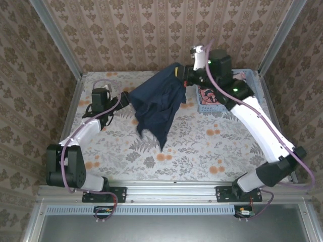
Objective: Fold and stack the mixed laundry pile
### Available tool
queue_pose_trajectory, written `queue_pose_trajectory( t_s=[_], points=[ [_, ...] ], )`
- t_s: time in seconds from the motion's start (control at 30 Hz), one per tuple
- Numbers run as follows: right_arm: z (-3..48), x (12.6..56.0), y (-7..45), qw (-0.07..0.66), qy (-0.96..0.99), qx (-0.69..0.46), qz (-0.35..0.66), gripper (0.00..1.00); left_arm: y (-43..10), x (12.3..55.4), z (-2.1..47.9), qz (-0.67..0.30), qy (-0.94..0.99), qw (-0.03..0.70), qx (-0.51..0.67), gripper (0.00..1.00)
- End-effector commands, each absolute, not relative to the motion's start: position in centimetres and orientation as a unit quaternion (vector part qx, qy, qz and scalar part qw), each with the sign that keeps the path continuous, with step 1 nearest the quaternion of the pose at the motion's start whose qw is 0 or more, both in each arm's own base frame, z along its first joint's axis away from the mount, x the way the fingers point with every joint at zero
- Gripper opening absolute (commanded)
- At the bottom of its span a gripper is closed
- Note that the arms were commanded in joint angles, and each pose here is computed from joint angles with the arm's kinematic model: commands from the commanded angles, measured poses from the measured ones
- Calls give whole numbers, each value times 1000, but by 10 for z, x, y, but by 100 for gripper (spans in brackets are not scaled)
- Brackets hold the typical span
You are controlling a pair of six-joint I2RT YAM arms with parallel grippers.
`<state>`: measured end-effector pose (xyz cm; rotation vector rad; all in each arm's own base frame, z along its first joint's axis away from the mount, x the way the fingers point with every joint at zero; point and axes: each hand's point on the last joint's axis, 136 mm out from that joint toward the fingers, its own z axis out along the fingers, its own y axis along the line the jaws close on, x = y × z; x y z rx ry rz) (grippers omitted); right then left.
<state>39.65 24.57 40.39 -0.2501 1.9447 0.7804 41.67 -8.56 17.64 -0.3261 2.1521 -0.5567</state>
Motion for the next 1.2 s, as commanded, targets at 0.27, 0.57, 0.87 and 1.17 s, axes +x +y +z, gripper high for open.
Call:
queue_pose_trajectory(
  t_s=[0.27,0.57,0.87,1.17],
  points=[
    [173,503,207,355,928,9,117,76,-48,381,176,-146,877,430,-157,100],
    [144,399,262,284,945,-78,144,77,-105,313,98,-188,942,266,-83,93],
    [91,360,275,227,962,-31,148,69,-109,265,56,-109,972,197,-71,92],
    [99,379,274,239,952,8,190,0,-114,300,60,-105,963,238,-76,15]
  ],
)
